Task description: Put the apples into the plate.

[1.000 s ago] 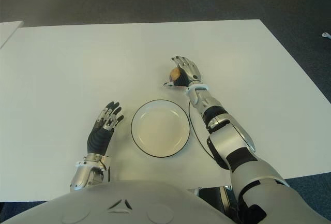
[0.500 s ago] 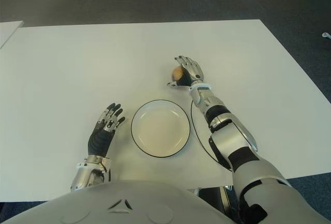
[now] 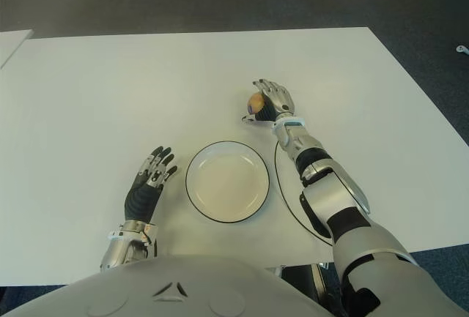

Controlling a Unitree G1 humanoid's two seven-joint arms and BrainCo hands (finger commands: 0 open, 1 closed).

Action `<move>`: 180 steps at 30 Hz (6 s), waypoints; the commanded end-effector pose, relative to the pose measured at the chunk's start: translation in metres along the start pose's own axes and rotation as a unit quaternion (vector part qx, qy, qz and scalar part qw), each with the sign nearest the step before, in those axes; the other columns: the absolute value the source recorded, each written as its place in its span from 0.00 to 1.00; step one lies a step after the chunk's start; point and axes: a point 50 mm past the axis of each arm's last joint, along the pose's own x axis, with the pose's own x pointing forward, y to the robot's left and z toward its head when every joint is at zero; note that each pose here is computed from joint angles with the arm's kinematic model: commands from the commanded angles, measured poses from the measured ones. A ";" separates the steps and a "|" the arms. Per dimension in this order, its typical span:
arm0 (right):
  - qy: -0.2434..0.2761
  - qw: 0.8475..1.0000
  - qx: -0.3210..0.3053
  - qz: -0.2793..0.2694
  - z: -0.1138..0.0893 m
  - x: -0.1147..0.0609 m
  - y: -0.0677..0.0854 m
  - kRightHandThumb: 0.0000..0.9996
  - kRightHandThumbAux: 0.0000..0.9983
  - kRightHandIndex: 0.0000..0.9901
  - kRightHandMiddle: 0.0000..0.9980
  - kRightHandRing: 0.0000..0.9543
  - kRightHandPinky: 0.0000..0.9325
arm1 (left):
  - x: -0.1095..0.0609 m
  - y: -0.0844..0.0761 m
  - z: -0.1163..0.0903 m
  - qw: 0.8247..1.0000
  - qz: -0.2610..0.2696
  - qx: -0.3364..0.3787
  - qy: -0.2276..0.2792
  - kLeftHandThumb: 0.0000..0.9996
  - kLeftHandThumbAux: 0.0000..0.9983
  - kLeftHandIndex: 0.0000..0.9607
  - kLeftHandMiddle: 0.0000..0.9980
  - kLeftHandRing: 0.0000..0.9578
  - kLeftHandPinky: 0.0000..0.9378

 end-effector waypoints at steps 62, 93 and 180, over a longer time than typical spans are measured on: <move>0.001 0.999 -0.024 0.045 -0.011 0.004 -0.011 0.71 0.72 0.44 0.75 0.76 0.75 | 0.000 0.000 0.000 1.000 -0.010 -0.011 -0.003 0.21 0.51 0.12 0.11 0.10 0.16; -0.104 0.994 0.014 -0.008 0.003 -0.009 -0.033 0.71 0.72 0.45 0.80 0.80 0.82 | -0.004 -0.002 0.001 1.000 -0.011 -0.007 0.001 0.21 0.54 0.12 0.11 0.10 0.15; -0.460 0.888 -0.001 0.000 0.097 -0.148 -0.069 0.71 0.72 0.45 0.82 0.84 0.86 | 0.001 0.002 0.002 1.000 -0.014 0.017 0.001 0.20 0.53 0.12 0.11 0.11 0.15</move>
